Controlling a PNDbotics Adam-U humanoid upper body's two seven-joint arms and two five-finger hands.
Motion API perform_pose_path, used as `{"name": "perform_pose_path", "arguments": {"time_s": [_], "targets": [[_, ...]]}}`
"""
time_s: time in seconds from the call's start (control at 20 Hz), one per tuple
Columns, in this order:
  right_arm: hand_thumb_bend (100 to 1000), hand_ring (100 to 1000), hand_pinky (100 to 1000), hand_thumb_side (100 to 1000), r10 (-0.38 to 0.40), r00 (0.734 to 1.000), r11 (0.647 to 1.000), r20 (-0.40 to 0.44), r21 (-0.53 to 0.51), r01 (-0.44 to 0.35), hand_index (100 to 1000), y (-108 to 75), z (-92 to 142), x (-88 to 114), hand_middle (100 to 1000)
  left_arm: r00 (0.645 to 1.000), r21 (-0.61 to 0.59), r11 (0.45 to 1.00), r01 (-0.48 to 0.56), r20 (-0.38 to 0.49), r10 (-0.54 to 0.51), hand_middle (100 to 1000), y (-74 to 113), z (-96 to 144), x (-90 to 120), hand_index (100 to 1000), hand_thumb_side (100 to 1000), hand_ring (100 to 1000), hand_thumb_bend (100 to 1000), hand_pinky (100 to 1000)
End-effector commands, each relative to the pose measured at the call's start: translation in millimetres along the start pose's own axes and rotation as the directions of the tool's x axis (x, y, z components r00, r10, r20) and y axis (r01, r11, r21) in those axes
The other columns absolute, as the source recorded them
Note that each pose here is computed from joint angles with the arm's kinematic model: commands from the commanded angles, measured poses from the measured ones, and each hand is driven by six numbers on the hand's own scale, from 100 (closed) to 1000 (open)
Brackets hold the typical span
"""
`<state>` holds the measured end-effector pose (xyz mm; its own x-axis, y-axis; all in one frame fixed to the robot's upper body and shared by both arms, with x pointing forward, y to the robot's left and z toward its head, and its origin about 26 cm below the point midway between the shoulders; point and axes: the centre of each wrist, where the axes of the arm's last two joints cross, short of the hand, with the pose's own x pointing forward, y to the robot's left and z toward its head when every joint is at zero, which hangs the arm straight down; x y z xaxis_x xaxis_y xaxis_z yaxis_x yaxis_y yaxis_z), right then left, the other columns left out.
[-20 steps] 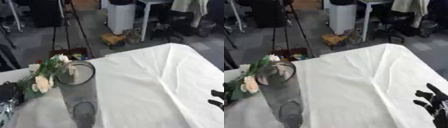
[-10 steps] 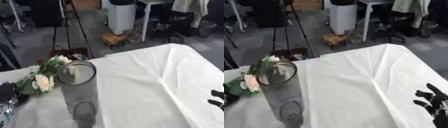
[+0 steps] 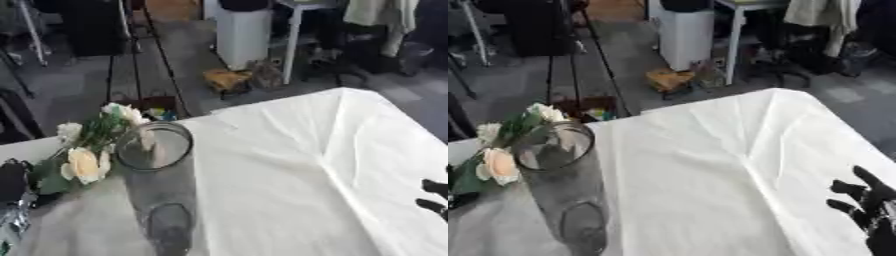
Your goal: Arrange flowers into the vase.
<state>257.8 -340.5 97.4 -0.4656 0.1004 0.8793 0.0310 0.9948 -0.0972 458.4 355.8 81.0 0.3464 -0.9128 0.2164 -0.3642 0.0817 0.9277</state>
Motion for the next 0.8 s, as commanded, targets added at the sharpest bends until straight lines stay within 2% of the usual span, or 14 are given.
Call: {"name": "perform_pose_path", "arguments": {"time_s": [0.05, 0.45, 0.8], "targets": [[100, 908, 774, 1000, 0.025, 1.0, 1.0, 0.01, 0.008, -0.025, 962, -5.0, -1.9, 5.0, 673, 0.999, 0.065, 0.998, -0.027, 0.029, 0.026, 100, 19.8, -12.1, 3.3, 135, 410, 100, 1000, 100], [100, 908, 774, 1000, 0.024, 1.0, 1.0, -0.005, 0.001, -0.024, 961, -6.7, 1.6, 2.8, 673, 0.989, 0.158, 0.981, -0.116, 0.105, 0.101, 100, 55.7, -25.2, 13.3, 142, 385, 100, 1000, 100], [100, 908, 774, 1000, 0.025, 0.999, 1.0, -0.022, -0.014, -0.026, 961, -9.0, 6.8, -0.1, 673, 0.965, 0.26, 0.938, -0.227, 0.189, 0.181, 100, 104.7, -34.6, 23.4, 142, 389, 100, 1000, 100]]}}
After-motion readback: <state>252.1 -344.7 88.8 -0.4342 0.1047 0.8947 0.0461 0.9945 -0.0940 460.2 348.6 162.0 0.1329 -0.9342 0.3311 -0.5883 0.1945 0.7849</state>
